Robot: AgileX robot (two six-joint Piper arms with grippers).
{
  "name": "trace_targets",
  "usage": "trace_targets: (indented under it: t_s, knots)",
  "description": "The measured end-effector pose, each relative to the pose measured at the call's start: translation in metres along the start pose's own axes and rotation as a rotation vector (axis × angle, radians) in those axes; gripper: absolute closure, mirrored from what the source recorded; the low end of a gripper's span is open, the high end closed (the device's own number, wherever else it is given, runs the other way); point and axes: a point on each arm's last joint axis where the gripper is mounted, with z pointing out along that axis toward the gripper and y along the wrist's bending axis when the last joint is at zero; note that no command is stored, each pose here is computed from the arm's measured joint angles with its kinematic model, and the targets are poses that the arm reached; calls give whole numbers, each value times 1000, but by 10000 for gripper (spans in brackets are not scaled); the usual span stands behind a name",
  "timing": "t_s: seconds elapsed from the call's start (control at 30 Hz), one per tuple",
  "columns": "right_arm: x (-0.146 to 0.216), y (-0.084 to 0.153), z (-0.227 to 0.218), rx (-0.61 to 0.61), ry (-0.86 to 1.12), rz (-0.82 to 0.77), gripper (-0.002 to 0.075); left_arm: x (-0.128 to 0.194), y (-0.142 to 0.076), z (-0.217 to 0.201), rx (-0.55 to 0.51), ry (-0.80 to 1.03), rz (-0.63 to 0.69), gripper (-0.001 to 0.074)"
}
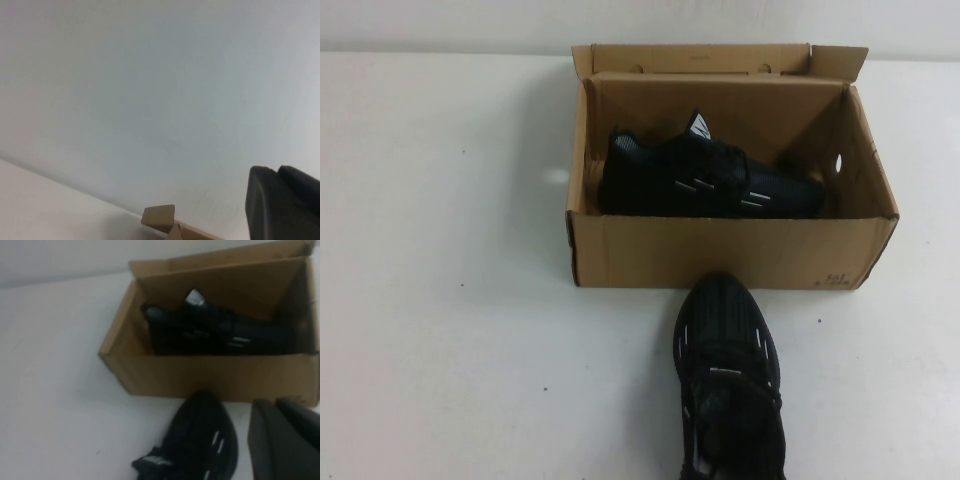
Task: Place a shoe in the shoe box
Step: Pick up the shoe from the table
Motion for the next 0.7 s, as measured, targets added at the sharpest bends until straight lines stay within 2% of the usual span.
trace_targets:
  t_s: [0.23, 0.37, 0.53, 0.7]
  knots:
    - [-4, 14, 43, -310, 200, -10, 742, 3, 2, 2, -22, 38, 0, 735]
    - [-6, 15, 64, -430, 251, -36, 742, -2, 0, 11, -77, 151, 76, 735]
    - [-5, 8, 77, -406, 285, -92, 742, -22, -14, 34, -90, 371, 257, 735]
    - [-10, -2, 76, -241, 343, -121, 738, -25, -26, 73, -51, 692, 363, 735]
